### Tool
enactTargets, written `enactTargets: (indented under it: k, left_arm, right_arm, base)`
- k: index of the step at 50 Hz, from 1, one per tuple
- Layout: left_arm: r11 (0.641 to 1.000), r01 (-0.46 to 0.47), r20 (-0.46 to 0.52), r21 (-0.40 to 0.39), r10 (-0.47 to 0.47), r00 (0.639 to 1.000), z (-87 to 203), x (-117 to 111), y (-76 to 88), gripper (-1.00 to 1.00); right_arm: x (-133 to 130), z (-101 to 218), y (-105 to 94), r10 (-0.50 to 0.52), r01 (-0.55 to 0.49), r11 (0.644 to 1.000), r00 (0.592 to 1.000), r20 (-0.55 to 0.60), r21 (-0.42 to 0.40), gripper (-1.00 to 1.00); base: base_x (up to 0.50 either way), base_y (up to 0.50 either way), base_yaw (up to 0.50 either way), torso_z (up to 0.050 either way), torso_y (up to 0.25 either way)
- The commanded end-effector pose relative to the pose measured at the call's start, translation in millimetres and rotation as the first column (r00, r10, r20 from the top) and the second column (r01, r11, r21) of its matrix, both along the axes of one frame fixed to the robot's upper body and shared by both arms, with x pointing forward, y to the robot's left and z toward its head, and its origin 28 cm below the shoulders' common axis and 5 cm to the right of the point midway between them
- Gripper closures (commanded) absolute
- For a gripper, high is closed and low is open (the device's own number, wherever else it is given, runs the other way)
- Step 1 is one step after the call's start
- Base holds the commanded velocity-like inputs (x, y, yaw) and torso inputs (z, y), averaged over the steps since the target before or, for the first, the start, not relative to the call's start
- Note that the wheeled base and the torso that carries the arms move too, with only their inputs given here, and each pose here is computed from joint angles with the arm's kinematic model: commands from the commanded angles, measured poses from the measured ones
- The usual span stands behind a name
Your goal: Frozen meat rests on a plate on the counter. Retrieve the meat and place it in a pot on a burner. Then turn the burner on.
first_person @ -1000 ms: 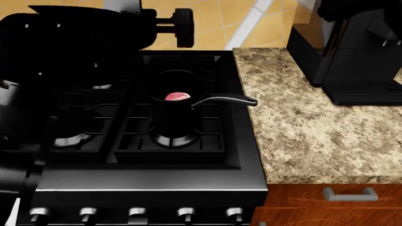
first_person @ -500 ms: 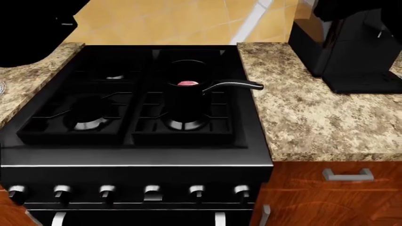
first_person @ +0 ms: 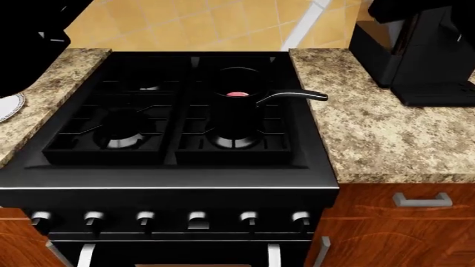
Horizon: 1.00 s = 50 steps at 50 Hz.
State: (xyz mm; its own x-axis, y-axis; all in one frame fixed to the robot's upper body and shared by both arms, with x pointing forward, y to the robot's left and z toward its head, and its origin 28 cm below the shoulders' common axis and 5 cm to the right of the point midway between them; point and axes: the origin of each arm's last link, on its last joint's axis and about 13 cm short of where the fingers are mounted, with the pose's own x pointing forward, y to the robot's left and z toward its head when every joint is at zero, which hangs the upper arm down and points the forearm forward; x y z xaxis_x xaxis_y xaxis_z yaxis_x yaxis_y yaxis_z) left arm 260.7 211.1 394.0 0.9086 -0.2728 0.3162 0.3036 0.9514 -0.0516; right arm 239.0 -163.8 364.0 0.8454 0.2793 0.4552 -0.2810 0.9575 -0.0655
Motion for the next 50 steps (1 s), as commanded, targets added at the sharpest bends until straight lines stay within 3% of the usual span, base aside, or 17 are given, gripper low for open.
enactTargets:
  k: [1, 6, 12, 17, 23, 34, 50]
  left_arm:
    - [1.000, -0.005, -0.003, -0.003, 0.005, 1.000, -4, -5, 3.9, -1.00]
    - [1.000, -0.004, 0.005, -0.018, 0.004, 1.000, -7, -6, 5.6, -1.00]
    - [0.997, -0.054, 0.054, -0.063, 0.057, 0.997, -50, -24, 4.3, -1.00]
    - [1.000, -0.008, 0.021, -0.012, 0.008, 1.000, -96, -38, 5.4, -1.00]
    - [0.991, 0.129, 0.020, -0.043, -0.128, 0.992, -126, -68, 5.8, -1.00]
    - [0.966, 0.258, 0.111, -0.021, -0.254, 0.961, -148, -106, 9.7, -1.00]
    - [0.954, 0.294, 0.158, -0.055, -0.283, 0.946, -150, -109, 15.7, -1.00]
  right_arm:
    - [-1, 2, 3.0, 0.001, -0.001, 1.000, 1.000, 0.006, -0.006, -1.00]
    - [-1, 3, 4.6, 0.004, -0.004, 1.000, 1.000, 0.007, -0.003, -1.00]
    - [-2, 0, 9.1, -0.005, 0.004, 1.000, 0.999, 0.032, 0.028, -1.00]
    - [-5, -3, 14.8, -0.009, 0.006, 0.998, 0.999, 0.047, 0.059, -1.00]
    - [-13, -3, 24.4, -0.010, 0.006, 0.999, 0.997, 0.079, 0.049, -1.00]
    - [-26, -1, 30.1, -0.029, 0.023, 0.998, 0.994, 0.103, 0.056, -1.00]
    - [-20, -2, 36.5, -0.012, 0.006, 0.998, 0.995, 0.104, 0.064, -1.00]
  base:
    - [0.00, 0.00, 0.00, 0.000, 0.000]
    - [0.00, 0.00, 0.00, 0.000, 0.000]
    - [0.00, 0.00, 0.00, 0.000, 0.000]
    - [0.00, 0.00, 0.00, 0.000, 0.000]
    - [0.00, 0.00, 0.00, 0.000, 0.000]
    - [0.00, 0.00, 0.00, 0.000, 0.000]
    - [-0.17, 0.00, 0.00, 0.000, 0.000]
